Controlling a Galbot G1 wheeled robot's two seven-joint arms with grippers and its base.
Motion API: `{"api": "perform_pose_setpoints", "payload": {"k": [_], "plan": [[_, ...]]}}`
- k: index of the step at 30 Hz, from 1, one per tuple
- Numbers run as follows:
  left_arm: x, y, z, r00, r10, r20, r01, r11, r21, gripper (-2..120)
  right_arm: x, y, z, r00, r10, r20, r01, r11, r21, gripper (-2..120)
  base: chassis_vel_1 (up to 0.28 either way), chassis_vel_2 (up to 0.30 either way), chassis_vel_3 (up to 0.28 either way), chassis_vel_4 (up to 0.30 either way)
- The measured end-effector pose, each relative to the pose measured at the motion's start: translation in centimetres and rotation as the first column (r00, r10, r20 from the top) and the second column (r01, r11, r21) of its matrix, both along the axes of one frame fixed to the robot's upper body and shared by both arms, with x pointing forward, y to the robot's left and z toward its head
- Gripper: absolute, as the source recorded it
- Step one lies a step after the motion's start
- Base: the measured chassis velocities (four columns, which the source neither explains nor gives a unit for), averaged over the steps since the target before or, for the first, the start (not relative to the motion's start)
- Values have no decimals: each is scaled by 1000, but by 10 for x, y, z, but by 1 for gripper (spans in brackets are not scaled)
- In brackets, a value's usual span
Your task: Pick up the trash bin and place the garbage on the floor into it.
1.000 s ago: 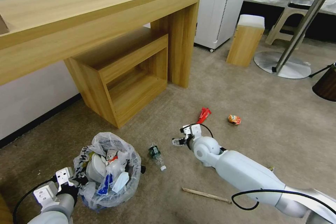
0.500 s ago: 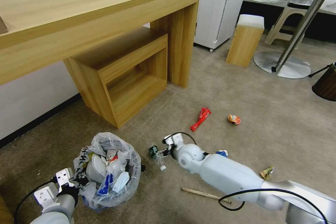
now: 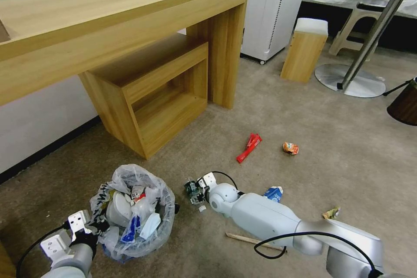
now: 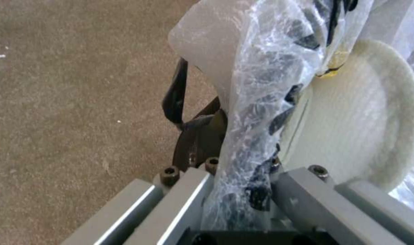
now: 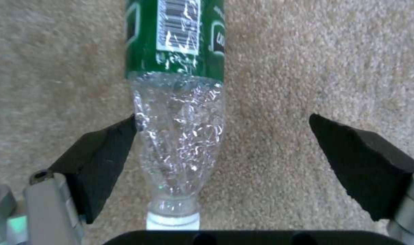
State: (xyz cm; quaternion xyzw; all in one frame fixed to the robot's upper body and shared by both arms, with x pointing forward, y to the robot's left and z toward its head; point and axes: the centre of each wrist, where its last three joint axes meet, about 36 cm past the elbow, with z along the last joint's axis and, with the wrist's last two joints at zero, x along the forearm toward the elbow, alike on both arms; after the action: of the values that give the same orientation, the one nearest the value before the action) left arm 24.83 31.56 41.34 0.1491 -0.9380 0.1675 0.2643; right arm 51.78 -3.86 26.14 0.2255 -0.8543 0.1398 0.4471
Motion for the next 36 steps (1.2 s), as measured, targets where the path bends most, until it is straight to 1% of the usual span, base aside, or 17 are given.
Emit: {"api": "perform_pose_setpoints", "payload": {"k": [2, 4, 6, 8, 10, 12, 14, 16, 21, 27, 29, 30, 31, 33, 34, 35, 36], "plan": [[0, 0, 0, 1000, 1, 2, -1, 1000, 0, 0, -1, 1, -3, 1000, 0, 5, 0, 1000, -3, 95, 0, 0, 0, 0], [0, 0, -1, 1000, 3, 7, -3, 1000, -1, 0, -2, 3, -7, 1000, 0, 16, 1, 1000, -5, 84, 0, 0, 0, 0], [0, 0, -1, 1000, 4, 8, -4, 1000, -2, 0, -3, 3, -7, 1000, -1, 18, 1, 1000, -4, 82, 0, 0, 0, 0], [0, -1, -1, 1000, 4, 9, -4, 1000, -3, 0, -3, 3, -8, 1000, -1, 22, 1, 1000, -3, 76, 0, 0, 0, 0], [1, -1, -2, 1000, 4, 14, -4, 1000, -8, 0, -5, 2, -10, 999, -1, 34, 1, 1000, -1, 64, 0, 0, 0, 0], [2, -2, -2, 1000, 4, 14, -4, 1000, -8, 0, -6, 1, -11, 999, 0, 37, 0, 1000, 0, 61, 0, 0, 0, 0], [2, -2, -3, 1000, 4, 16, -4, 1000, -9, 0, -7, 0, -12, 999, 0, 42, 0, 1000, 2, 49, 0, 0, 0, 0], [2, -2, -3, 1000, 5, 17, -4, 1000, -9, 0, -8, -1, -12, 999, -1, 45, 0, 1000, 3, 46, 0, 0, 0, 0], [3, -1, -5, 1000, 7, 18, -6, 1000, -10, 0, -12, -4, -18, 998, -3, 59, 3, 1000, 5, 25, 0, 0, 0, 0], [5, 0, -6, 1000, 5, 18, -5, 1000, -6, 0, -14, -13, -14, 997, -27, 72, 24, 999, 37, 13, 0, 0, 0, 0], [6, 1, -6, 1000, 4, 17, -4, 1000, -4, 0, -13, -21, -2, 994, -48, 93, 40, 995, 87, 7, 0, 0, 0, 0], [6, 2, -6, 1000, 2, 16, -2, 1000, -2, 0, -13, -27, 14, 991, -61, 117, 44, 989, 141, 7, 0, 0, 0, 0], [6, 2, -6, 1000, 2, 16, -2, 1000, -2, 0, -13, -27, 14, 991, -61, 117, 44, 989, 141, 7, 0, 0, 0, 0], [8, 3, -6, 1000, -1, 14, 1, 1000, 2, 0, -15, -48, 45, 980, -83, 178, 41, 973, 228, 7, 0, 0, 0, 0], [8, 3, -6, 1000, -1, 14, 1, 1000, 2, 0, -15, -48, 45, 980, -83, 178, 41, 973, 228, 7, 0, 0, 0, 0], [8, 4, -5, 1000, -1, 14, 1, 1000, 4, 0, -16, -61, 57, 974, -95, 205, 41, 967, 253, 7, 0, 0, 0, 0], [10, 5, -5, 1000, -3, 13, 3, 1000, 7, 0, -16, -88, 81, 959, -124, 254, 47, 956, 290, 7, 0, 0, 0, 0]]}}
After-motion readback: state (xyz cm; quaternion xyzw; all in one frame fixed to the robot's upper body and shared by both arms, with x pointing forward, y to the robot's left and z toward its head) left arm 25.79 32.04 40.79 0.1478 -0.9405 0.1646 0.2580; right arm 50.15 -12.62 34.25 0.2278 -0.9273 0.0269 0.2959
